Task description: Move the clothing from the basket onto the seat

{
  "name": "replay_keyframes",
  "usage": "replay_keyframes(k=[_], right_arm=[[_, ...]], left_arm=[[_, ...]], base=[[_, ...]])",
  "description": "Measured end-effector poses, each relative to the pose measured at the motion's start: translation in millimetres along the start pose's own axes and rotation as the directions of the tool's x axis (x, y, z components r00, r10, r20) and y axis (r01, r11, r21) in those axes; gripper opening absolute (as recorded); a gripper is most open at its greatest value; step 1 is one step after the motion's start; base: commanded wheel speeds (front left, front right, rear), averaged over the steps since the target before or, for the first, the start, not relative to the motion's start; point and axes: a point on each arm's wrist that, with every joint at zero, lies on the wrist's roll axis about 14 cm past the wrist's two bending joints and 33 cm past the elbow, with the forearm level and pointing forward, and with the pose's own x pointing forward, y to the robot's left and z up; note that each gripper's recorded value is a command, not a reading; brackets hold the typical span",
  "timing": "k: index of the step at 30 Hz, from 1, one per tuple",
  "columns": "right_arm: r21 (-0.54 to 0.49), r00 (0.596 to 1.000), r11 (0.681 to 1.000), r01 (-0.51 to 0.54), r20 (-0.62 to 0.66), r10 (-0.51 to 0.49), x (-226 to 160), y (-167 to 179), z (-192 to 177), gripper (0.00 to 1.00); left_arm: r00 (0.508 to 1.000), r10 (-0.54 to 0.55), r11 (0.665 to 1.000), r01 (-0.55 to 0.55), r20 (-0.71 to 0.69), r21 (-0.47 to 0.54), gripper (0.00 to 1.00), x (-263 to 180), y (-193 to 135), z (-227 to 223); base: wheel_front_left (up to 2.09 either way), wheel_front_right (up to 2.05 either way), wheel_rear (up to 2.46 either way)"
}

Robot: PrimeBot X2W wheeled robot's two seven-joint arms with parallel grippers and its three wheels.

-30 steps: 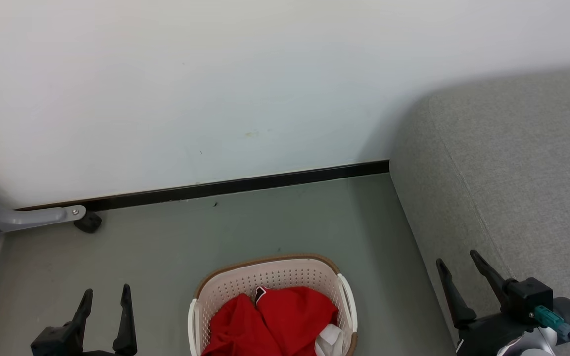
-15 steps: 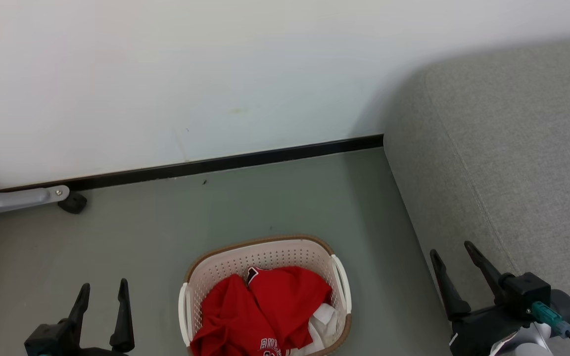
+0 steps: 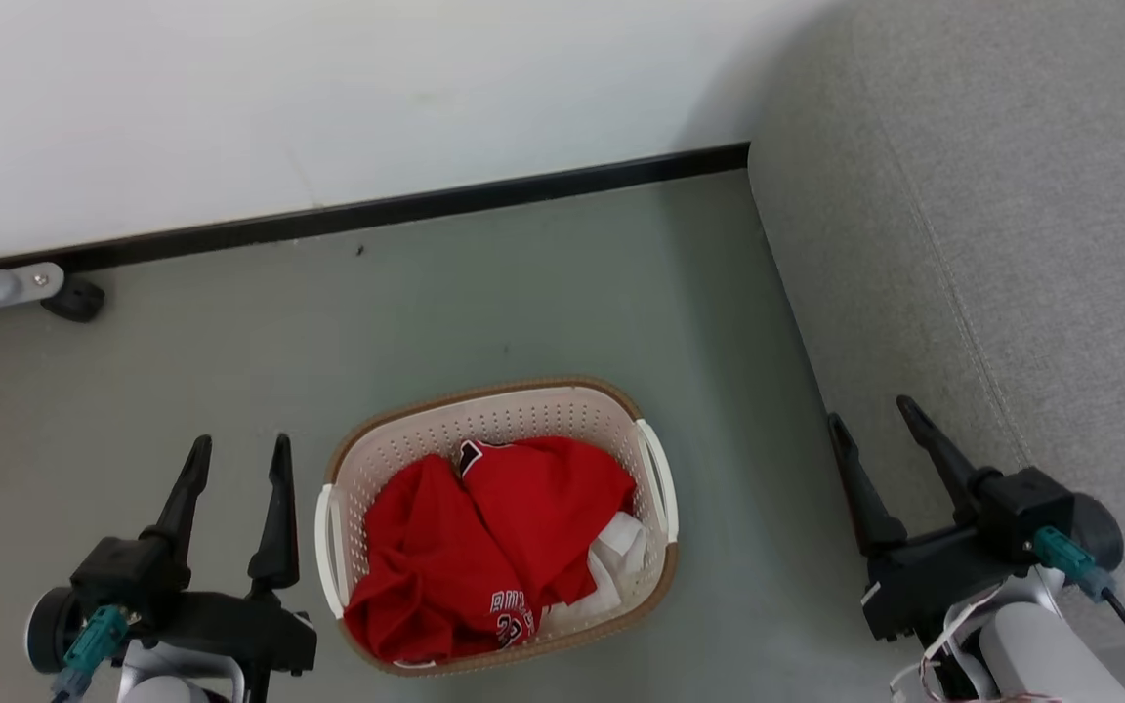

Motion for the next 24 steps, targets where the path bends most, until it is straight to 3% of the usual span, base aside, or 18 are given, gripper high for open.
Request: replay_keyframes(k=[14,24], right_arm=[[-0.006,0.995,0.996,0.091,-0.047,-0.091,41.8,-38.0,-22.4,1.00],[-0.016,0.990,0.994,0.108,-0.093,-0.109,69.2,-50.2,-47.7,1.00]], left_arm=[[0.972,-0.174,0.981,0.185,-0.160,0.055,1.00,48.4,-41.9,-54.2],[0.909,-0.191,0.973,0.226,-0.371,0.052,1.00,77.5,-43.0,-114.4]], base=[[0.00,0.00,0.00],[0.00,0.00,0.00]])
